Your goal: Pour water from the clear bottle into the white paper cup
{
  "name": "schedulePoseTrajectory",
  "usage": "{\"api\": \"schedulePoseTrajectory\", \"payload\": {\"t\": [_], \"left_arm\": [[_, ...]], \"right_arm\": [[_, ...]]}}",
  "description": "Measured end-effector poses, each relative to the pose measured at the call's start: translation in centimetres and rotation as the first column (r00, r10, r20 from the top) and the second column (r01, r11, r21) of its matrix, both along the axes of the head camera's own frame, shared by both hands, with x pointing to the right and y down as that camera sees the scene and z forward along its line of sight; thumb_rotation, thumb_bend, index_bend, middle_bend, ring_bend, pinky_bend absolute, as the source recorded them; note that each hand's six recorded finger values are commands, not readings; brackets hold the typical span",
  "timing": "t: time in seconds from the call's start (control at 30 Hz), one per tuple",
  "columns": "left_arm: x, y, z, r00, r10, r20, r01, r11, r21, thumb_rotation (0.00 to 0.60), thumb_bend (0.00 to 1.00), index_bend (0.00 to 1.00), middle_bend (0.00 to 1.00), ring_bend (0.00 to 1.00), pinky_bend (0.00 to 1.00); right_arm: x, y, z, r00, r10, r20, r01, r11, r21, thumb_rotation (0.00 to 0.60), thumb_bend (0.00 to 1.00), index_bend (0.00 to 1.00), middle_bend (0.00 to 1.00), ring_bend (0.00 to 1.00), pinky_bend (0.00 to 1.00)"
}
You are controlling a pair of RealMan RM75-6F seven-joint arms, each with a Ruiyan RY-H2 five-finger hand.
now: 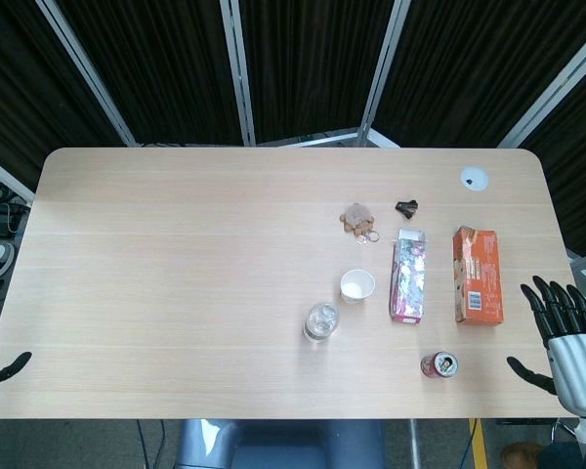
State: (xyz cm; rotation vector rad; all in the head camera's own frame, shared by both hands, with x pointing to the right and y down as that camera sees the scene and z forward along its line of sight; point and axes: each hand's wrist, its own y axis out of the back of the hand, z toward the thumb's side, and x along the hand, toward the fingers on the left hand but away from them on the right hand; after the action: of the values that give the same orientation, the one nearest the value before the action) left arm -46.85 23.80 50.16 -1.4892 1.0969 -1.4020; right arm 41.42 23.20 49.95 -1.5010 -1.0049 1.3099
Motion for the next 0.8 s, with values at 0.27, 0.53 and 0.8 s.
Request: {"api": "schedulePoseTrajectory", "payload": {"t": [0.27,0.53,0.8], "left_arm": [[0.0,-0.1,0.2,1.0,-0.003,0.004,0.003,1.0,-0.004,0.6,0.0,0.0,0.0,0.0,0.0],[0.4,-0.4,1.0,1.0,0.005,0.018,-0.005,1.0,-0.022,0.6,0.0,0.0,0.0,0.0,0.0],[1.0,-1.0,2.4,0.999,0.008,0.052,-0.005,0.999,-0.043,0.6,0.0,0.0,0.0,0.0,0.0]], "right_arm": [[-0.1,0.1,0.9,1.0,0.001,0.025,0.0,0.998,-0.056,0.6,0.0,0.0,0.0,0.0,0.0],[-1.1,-0.3,3.2,0.981,-0.033,0.192,0.07,0.98,-0.188,0.6,0.0,0.0,0.0,0.0,0.0],[-3.0,-1.5,7.4,0.885,-0.08,0.458,0.243,0.919,-0.31,0.6,0.0,0.0,0.0,0.0,0.0]]}}
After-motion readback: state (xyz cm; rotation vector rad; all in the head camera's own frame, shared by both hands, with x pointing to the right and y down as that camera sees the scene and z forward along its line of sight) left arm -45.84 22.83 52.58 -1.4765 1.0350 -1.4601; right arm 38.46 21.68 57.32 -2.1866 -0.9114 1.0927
